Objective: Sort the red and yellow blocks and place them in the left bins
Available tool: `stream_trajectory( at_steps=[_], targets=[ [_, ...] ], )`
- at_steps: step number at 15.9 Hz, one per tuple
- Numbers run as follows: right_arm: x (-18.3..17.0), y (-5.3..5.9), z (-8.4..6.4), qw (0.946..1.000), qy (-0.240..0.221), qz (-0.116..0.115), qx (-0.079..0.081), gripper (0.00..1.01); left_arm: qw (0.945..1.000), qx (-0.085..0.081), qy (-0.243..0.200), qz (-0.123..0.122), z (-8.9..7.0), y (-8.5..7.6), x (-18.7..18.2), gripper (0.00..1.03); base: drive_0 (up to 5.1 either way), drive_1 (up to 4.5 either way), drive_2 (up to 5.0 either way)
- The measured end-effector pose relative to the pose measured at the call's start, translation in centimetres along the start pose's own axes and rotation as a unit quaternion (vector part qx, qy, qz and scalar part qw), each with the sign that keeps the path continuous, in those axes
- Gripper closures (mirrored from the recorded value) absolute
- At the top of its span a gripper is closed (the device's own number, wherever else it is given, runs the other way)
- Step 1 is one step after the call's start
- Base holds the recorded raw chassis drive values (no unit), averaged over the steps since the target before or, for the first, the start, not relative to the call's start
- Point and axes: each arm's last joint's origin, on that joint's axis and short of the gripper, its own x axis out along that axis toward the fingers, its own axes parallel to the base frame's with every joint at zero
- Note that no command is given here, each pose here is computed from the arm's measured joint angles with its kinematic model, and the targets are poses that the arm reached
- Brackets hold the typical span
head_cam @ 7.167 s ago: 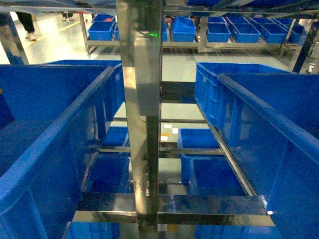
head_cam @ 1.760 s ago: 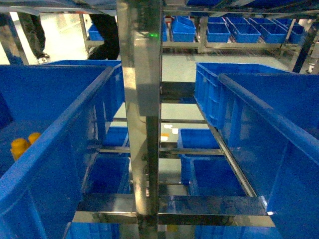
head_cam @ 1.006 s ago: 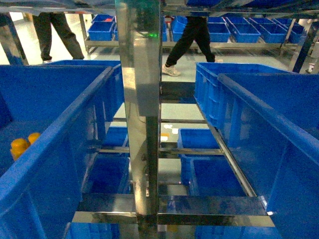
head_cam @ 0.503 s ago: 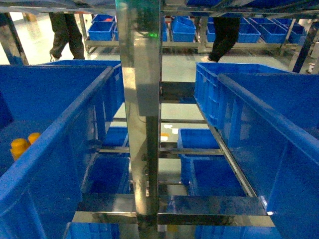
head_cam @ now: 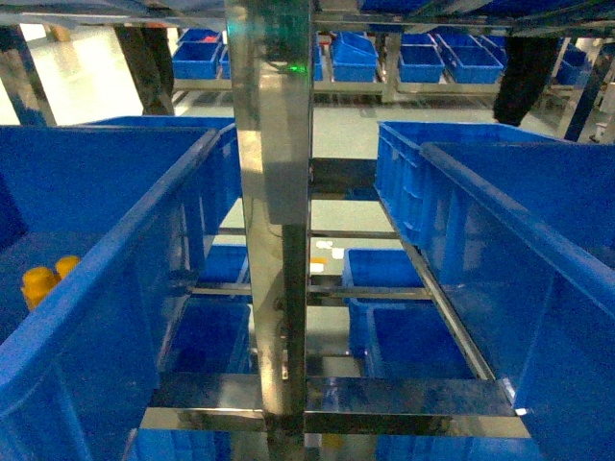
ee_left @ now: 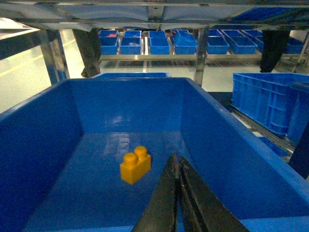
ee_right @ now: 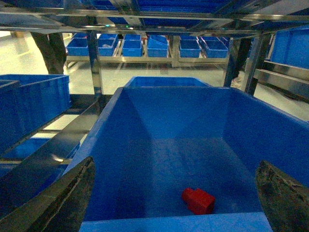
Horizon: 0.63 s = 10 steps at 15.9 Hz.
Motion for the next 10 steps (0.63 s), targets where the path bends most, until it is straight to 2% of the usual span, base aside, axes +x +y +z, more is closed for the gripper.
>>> stream_trajectory(
  at_steps=[4, 5, 10],
  targets=[
    [0.00, 0.00, 0.01, 1.0000, -0.001, 0.000, 0.000, 0.03, 1.0000, 0.000, -0.005, -0.002, 0.09, -0.01, 0.00, 1.01, 0.0, 0.00, 0.0],
    [0.00, 0.00, 0.01, 1.0000, -0.001, 0.000, 0.000, 0.03, 1.0000, -0.001, -0.005, -0.002, 0.09, -0.01, 0.00, 0.93, 0.0, 0.00, 0.0],
    [0.00, 0.00, 0.01, 1.0000, -0.001, 0.000, 0.000, 0.03, 1.0000, -0.001, -0.005, -0.002, 0.09, -0.01, 0.00, 0.31, 0.0, 0.00, 0.0]
  ],
)
